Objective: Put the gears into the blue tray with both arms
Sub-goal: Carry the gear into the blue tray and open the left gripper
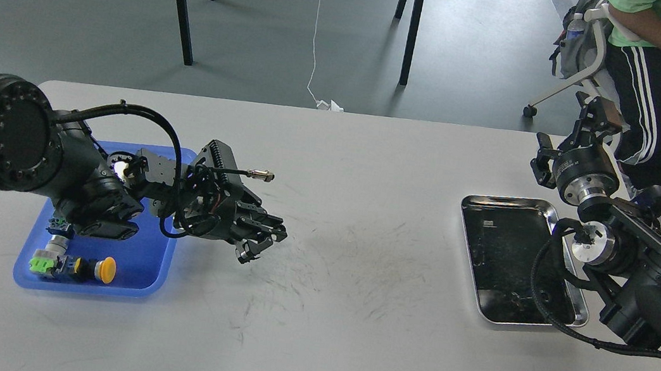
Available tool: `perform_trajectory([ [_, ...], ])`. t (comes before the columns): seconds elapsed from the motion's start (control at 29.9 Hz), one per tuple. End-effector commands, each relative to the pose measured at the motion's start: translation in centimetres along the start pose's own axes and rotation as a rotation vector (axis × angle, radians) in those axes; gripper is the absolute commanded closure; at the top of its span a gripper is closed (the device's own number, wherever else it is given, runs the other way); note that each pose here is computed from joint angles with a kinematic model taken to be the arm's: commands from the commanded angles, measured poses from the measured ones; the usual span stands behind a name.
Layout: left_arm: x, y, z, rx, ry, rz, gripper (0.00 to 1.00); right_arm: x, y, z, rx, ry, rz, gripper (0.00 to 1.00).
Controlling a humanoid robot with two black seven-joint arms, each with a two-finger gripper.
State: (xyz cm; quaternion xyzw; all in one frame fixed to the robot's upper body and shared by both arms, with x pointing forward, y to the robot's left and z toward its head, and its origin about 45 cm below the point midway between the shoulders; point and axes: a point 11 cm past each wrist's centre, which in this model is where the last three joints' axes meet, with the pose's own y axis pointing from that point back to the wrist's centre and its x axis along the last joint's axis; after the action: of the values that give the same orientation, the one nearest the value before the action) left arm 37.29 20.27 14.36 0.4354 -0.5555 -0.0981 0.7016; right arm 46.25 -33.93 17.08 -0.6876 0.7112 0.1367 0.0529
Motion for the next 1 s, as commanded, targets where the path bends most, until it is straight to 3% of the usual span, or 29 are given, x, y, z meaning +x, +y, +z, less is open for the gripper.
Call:
perform_trajectory([
  [0.0, -0.6, 2.2, -2.5, 0.072, 0.028, 0.013, 0.88, -0.1, 0.0, 0.0, 0.0, 0.002, -0.002, 0.03],
  [0.27, -4.3, 8.2, -7.0, 0.228, 0.103, -0.001, 0.87, -0.2, -0.1, 0.0, 0.001, 0.002, -0.003, 0.03],
  [0.54, -8.4, 11.9, -8.1, 0.305, 0.192, -0.031, 0.87, -0.4, -0.2, -0.3, 0.006, 0.003, -0.003, 0.03],
  [0.84, -13.8, 13.1, -6.8, 0.323, 0.289, -0.084, 0.86, -0.6, -0.3, -0.5, 0.009, 0.007, -0.008, 0.03],
  [0.97, -13.8, 12.5, -6.4, 0.316, 0.307, -0.064, 0.85, -0.6, -0.4, -0.6, 0.01, 0.009, -0.007, 0.03],
])
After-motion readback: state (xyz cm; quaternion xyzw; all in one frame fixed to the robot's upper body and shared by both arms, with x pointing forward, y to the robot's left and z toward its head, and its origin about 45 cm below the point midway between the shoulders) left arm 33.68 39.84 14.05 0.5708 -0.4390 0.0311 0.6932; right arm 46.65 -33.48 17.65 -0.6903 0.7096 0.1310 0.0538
